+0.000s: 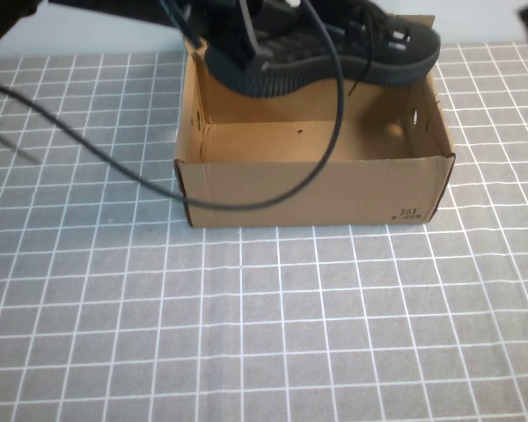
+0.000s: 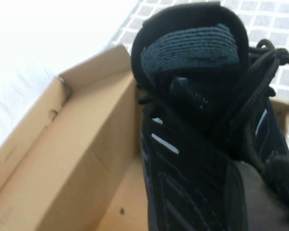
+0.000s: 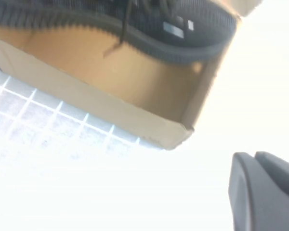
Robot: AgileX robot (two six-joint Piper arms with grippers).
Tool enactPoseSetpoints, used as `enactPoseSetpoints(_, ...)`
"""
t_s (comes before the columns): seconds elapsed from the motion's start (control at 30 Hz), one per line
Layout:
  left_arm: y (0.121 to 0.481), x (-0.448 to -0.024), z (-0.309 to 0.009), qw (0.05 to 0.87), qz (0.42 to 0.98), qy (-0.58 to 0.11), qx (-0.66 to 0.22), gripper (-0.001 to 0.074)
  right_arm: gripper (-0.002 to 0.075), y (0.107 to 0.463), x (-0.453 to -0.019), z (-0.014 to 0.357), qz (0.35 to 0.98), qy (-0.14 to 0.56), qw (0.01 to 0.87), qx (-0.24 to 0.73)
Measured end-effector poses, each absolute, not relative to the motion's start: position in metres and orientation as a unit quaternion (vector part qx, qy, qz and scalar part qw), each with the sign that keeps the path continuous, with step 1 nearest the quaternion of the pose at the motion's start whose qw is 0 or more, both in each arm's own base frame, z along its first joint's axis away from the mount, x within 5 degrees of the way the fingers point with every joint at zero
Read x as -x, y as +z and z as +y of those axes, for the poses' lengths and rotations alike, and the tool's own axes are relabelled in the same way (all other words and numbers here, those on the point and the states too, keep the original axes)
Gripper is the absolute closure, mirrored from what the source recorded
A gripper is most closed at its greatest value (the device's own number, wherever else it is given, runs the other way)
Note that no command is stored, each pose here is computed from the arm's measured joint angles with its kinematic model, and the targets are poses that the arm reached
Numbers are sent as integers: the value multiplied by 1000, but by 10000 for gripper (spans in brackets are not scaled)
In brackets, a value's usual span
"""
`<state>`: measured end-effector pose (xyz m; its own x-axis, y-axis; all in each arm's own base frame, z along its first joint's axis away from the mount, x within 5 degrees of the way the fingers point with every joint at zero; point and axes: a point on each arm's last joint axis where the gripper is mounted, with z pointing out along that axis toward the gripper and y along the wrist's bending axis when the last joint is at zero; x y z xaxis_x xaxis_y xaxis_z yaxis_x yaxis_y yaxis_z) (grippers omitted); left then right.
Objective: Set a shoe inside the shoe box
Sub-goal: Place the shoe in the shoe box
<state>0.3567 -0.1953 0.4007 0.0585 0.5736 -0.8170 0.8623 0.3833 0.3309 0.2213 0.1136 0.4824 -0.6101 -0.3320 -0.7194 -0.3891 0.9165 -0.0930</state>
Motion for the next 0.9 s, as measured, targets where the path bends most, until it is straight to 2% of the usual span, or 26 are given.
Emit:
enactPoseSetpoints(0.17, 394, -384, -191, 503, 645, -155, -555, 713, 742, 484, -195, 95, 896, 36, 405, 177)
enactPoseSetpoints(0.33, 363, -412, -179, 502, 627, -190, -564, 713, 742, 482, -170, 76, 896, 29, 419, 148)
enactPoseSetpoints(0.57, 330, -446, -162, 532, 614, -234, -534, 713, 742, 477, -140, 57, 893, 32, 431, 126)
enactPoseSetpoints(0.9, 289, -471, -170, 504, 601, -269, -559, 714, 742, 459, -131, 51, 903, 29, 413, 116)
